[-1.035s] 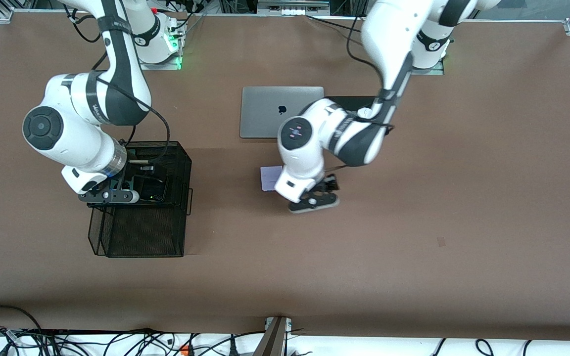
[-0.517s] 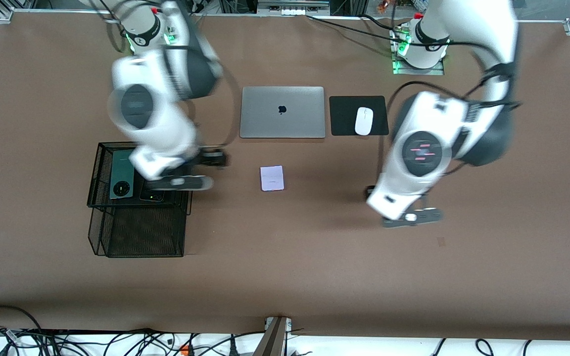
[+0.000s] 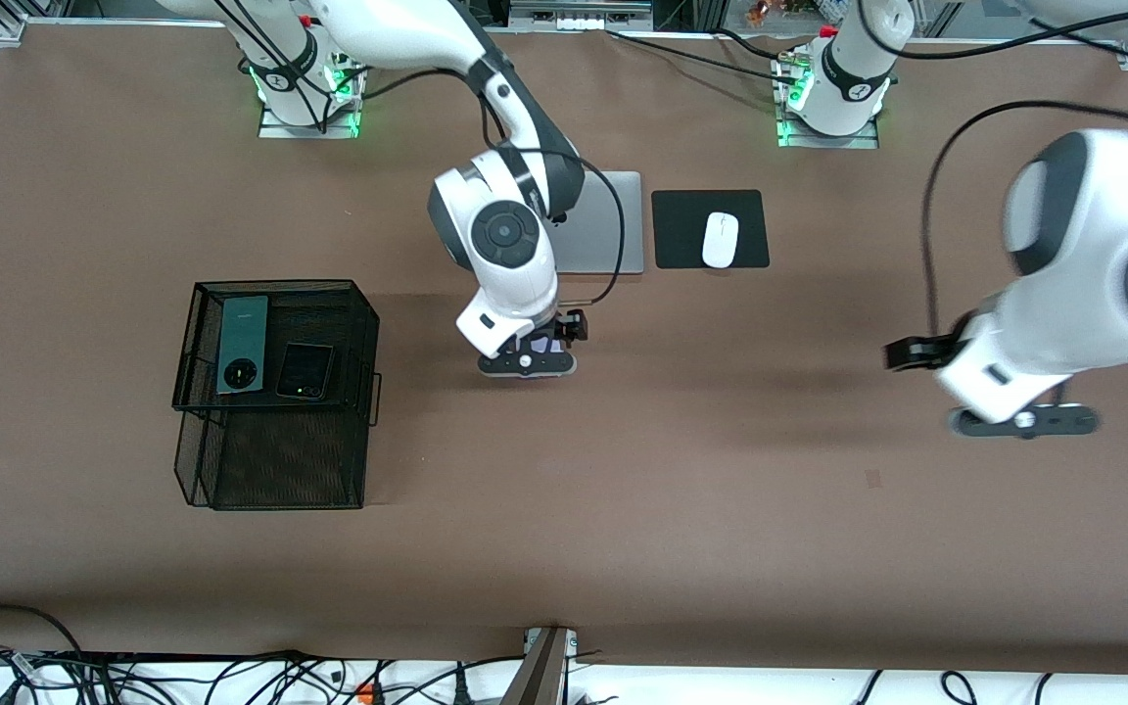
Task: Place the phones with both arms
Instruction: 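Reach the right gripper to the white phone while the left gripper withdraws, then grasp the white phone with the right gripper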
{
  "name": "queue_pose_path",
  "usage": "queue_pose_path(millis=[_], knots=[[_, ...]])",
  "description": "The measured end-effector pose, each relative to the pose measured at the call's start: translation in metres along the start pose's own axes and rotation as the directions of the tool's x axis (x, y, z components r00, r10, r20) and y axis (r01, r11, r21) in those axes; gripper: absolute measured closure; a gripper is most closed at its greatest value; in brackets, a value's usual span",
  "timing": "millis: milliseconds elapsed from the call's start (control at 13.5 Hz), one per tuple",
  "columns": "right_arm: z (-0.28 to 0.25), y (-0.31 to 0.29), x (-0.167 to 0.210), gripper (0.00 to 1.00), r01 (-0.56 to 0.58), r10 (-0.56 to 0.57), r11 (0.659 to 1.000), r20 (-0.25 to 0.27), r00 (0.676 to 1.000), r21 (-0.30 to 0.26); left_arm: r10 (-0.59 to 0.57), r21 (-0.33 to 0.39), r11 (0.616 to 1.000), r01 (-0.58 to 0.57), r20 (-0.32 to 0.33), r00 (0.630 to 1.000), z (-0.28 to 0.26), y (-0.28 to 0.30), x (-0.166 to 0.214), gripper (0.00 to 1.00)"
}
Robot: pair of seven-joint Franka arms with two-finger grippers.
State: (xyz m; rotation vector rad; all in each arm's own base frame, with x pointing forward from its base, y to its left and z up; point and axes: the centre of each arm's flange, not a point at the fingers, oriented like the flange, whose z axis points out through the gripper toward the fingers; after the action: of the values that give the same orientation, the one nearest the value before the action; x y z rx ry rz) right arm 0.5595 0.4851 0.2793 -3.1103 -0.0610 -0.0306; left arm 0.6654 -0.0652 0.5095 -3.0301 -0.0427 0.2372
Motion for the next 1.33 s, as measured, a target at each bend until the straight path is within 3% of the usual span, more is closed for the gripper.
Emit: queue_pose_path(millis=[370,591,887,1035,1331], knots=[[0.05,-0.011,-0.01,0.0,0.079,-0.08,0.996,-0.016,0.997,-0.028,-0.032,-0.027,0.999,0.03,-0.069,0.997,-0.052,-0.042,-0.027,0.0],[0.066,-0.004,-0.012,0.0,0.157,-0.157,0.987,0.004,0.988,-0.046,0.004,-0.034,0.999,-0.006,-0.078,0.997,-0.088,-0.05,-0.058,0.0],[0.08,0.0,-0.016,0.0,0.178,-0.179,0.983,-0.01,0.984,-0.048,0.028,-0.09,0.995,-0.038,-0.109,0.994,-0.13,-0.051,-0.104,0.0],[0.086,0.003,-0.018,0.0,0.176,-0.178,0.983,-0.021,0.984,-0.049,0.042,-0.142,0.988,-0.057,-0.107,0.993,-0.129,-0.044,-0.112,0.0],[0.092,0.007,-0.02,0.0,0.175,-0.176,0.983,-0.017,0.984,-0.054,0.049,-0.162,0.985,-0.064,-0.096,0.994,-0.104,-0.037,-0.11,0.0]])
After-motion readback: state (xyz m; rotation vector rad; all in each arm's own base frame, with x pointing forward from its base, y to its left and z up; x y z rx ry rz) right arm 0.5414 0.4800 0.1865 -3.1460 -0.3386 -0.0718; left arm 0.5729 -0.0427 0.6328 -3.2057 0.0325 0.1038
